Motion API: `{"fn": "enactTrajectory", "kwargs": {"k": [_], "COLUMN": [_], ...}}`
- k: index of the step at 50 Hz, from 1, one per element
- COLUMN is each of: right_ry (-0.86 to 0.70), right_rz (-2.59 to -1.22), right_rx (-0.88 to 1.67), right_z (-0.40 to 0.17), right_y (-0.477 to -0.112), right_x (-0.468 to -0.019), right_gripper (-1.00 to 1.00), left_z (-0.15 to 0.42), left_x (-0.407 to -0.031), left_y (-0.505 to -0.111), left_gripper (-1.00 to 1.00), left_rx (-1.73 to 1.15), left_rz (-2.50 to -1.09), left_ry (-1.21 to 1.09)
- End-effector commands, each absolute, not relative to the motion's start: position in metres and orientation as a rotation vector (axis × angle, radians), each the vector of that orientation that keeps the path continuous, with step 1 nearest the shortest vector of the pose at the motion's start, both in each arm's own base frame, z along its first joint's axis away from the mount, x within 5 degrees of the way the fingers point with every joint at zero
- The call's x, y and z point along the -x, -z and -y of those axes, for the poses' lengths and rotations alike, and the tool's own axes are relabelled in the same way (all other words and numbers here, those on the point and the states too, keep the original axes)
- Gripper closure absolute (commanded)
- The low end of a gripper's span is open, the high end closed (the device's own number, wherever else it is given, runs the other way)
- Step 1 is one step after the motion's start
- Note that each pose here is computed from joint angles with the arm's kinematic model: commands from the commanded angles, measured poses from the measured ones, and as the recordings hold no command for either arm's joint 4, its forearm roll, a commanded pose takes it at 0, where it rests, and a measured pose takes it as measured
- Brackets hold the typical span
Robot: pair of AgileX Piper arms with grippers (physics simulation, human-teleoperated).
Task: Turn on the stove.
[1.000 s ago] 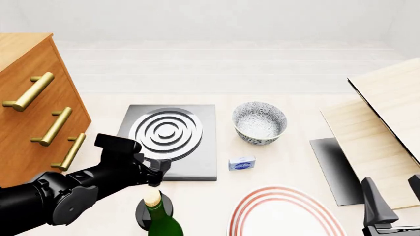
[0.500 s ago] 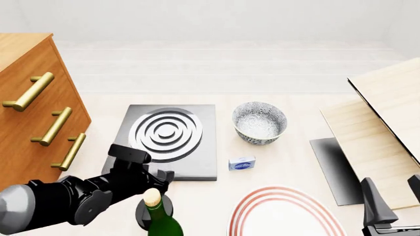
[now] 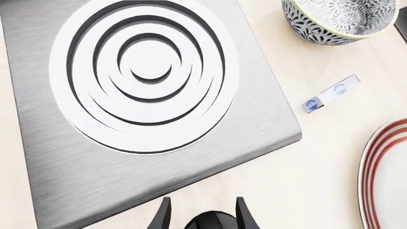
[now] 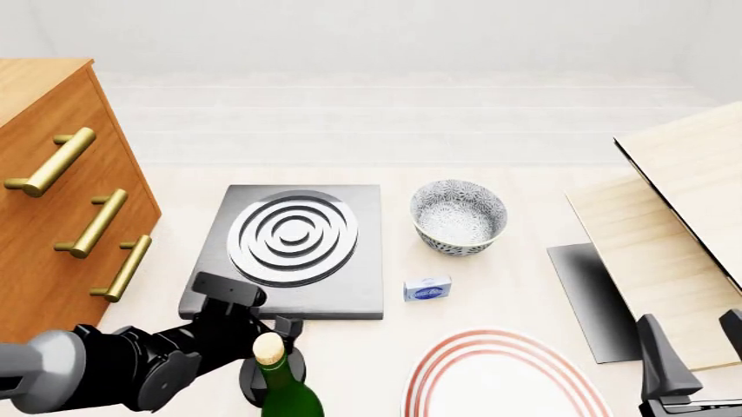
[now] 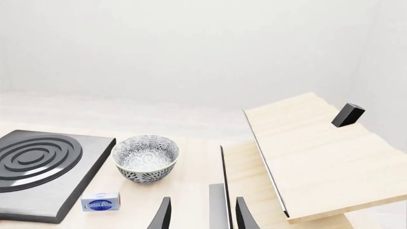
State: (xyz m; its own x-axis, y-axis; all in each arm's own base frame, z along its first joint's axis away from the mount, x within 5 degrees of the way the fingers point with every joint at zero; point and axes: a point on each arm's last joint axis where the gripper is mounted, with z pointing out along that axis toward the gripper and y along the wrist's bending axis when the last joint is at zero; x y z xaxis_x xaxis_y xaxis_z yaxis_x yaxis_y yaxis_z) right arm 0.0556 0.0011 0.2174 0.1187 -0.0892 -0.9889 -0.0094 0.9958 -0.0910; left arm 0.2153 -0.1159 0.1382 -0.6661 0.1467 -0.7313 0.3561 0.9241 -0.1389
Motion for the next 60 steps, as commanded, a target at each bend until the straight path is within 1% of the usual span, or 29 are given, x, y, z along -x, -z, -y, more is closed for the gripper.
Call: {"fn": "enactTrajectory", "kwargs": {"k": [1, 5, 21, 42, 52, 58, 60], "right_ry": [0.061, 0.06, 0.062, 0.062, 0.062, 0.062, 0.061], "right_rz": [-1.452, -1.453, -1.455, -1.457, -1.457, -1.456, -1.455], "right_rx": [0.084, 0.085, 0.088, 0.093, 0.096, 0.095, 0.094], "right_z": [-0.001, -0.001, -0.001, -0.001, -0.002, -0.002, -0.002], "right_y": [-0.218, -0.218, -0.216, -0.216, -0.216, -0.216, -0.216], "right_x": [-0.056, -0.056, -0.056, -0.056, -0.056, -0.056, -0.056], "right_gripper": [-1.0, -1.0, -1.0, -1.0, -1.0, -1.0, -1.0], "left_z": [0.106, 0.1, 0.089, 0.069, 0.073, 0.081, 0.08], "left_x": [-0.219, -0.224, -0.221, -0.186, -0.191, -0.202, -0.202], "left_y": [-0.134, -0.129, -0.13, -0.139, -0.141, -0.152, -0.163], "left_gripper": [-1.0, -1.0, -1.0, -1.0, -1.0, -1.0, -1.0], "left_rx": [-0.325, -0.32, -0.295, -0.273, -0.263, -0.249, -0.234], "left_rz": [-2.299, -2.302, -2.295, -2.257, -2.242, -2.22, -2.193], "left_ry": [0.318, 0.288, 0.26, 0.25, 0.269, 0.294, 0.305]}}
